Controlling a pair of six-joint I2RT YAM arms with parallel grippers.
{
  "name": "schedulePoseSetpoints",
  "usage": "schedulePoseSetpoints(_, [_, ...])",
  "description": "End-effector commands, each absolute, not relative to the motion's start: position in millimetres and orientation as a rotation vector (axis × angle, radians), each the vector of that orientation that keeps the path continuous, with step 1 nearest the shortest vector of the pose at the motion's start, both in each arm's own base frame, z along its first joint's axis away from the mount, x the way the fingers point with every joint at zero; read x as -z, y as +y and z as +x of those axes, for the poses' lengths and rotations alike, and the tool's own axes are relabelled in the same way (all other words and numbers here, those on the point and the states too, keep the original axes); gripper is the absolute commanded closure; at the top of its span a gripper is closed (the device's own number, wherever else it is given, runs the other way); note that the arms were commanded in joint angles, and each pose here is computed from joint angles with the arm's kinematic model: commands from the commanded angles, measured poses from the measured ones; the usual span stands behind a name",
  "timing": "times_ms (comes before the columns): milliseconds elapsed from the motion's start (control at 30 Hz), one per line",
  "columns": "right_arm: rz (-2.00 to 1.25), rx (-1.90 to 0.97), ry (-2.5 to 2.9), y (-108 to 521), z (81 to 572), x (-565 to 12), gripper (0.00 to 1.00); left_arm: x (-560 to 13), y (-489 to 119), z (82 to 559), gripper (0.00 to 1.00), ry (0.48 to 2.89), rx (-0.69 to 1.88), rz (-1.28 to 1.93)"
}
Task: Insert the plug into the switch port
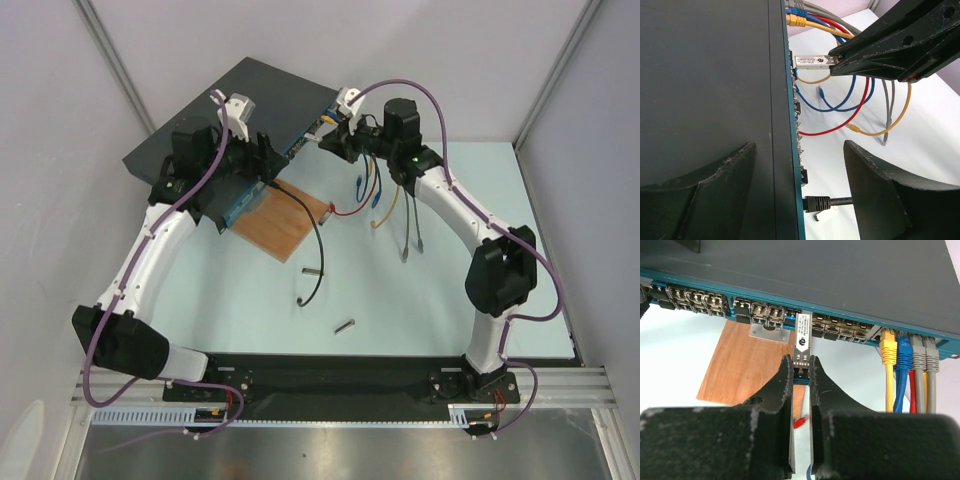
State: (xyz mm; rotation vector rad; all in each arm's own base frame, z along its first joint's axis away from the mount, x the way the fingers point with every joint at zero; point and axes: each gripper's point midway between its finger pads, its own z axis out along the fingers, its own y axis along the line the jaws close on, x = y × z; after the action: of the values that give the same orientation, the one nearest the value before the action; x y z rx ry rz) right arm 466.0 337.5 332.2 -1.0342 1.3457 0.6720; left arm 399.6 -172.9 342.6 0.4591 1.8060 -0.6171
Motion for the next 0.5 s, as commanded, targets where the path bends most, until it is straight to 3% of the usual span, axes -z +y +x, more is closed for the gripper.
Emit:
schedulePoseSetpoints(0, [-1.057,-0.642,1.266,341,468,-355,1.00,-365,-173,406,0.24,1.744,0.611,0.465])
schedulePoseSetpoints(467, [-1.054,-0.613,1.272,345,484,-352,1.00,-366,-176,412,0.24,1.731,0.627,0.472])
